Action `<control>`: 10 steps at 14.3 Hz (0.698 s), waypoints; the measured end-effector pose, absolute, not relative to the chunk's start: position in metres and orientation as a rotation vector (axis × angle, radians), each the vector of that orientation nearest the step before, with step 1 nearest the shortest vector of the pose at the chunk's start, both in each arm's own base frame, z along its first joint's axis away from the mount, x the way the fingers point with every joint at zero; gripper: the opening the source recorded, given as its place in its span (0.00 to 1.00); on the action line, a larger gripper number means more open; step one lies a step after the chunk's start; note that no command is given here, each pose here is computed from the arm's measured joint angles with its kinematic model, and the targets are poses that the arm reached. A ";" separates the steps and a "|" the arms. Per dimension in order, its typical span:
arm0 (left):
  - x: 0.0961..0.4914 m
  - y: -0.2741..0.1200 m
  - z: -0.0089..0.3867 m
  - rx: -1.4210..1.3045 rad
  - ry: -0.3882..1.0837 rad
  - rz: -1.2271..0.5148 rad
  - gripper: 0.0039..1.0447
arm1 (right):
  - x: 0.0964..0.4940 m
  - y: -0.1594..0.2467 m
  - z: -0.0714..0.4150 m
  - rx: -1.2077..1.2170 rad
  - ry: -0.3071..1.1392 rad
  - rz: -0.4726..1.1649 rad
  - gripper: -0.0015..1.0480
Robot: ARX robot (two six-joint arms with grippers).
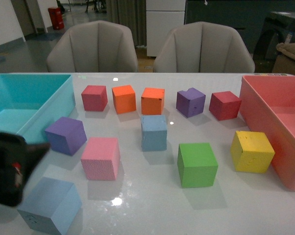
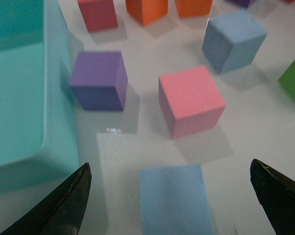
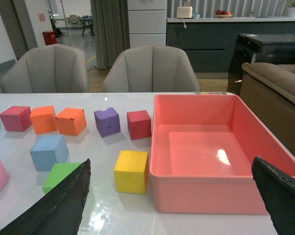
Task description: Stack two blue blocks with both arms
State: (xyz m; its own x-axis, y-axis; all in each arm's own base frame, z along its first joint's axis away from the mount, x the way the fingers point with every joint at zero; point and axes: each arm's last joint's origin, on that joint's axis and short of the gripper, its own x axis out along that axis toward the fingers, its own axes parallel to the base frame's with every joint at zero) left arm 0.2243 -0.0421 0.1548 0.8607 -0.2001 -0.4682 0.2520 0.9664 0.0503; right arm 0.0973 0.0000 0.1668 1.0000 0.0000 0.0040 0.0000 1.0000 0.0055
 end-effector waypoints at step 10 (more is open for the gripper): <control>0.252 -0.036 0.100 0.066 0.730 -0.262 0.94 | 0.097 0.000 0.167 0.006 -0.004 0.000 0.94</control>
State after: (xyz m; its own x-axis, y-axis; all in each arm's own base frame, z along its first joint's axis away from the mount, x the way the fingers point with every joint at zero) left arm 0.2519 -0.0359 0.0999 0.7139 -0.2129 -0.6671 0.2590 0.9654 -0.0309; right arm 0.0973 0.0000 0.1668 1.0000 0.0000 0.0036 0.0000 1.0000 0.0055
